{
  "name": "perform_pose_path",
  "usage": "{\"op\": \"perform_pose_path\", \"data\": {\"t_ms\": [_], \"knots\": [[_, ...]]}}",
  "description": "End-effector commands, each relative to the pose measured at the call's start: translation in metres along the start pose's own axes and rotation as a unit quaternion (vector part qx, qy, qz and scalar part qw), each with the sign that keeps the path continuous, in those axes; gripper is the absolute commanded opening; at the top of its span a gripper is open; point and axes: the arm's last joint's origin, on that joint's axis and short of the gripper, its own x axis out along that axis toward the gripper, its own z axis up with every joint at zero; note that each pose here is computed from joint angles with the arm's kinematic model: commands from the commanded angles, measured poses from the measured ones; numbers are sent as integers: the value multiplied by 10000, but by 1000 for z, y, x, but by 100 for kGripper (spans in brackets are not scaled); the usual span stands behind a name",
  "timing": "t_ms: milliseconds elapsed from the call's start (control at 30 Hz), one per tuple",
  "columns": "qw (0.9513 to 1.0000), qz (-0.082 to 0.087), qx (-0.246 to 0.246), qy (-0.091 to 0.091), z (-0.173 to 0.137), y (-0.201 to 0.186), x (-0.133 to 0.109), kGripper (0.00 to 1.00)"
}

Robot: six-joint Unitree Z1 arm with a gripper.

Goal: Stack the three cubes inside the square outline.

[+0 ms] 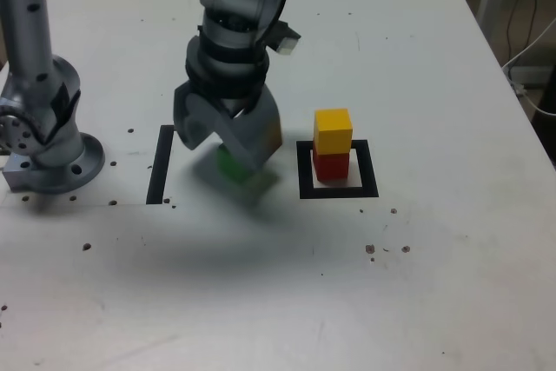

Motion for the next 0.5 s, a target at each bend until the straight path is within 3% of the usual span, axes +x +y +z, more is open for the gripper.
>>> {"op": "perform_pose_path", "data": {"t_ms": [0,300,467], "knots": [[10000,9,22,-3,1,-1,0,75],[9993,181,14,-318,7,0,0,64],[9992,194,-45,-356,8,1,-1,48]]}}
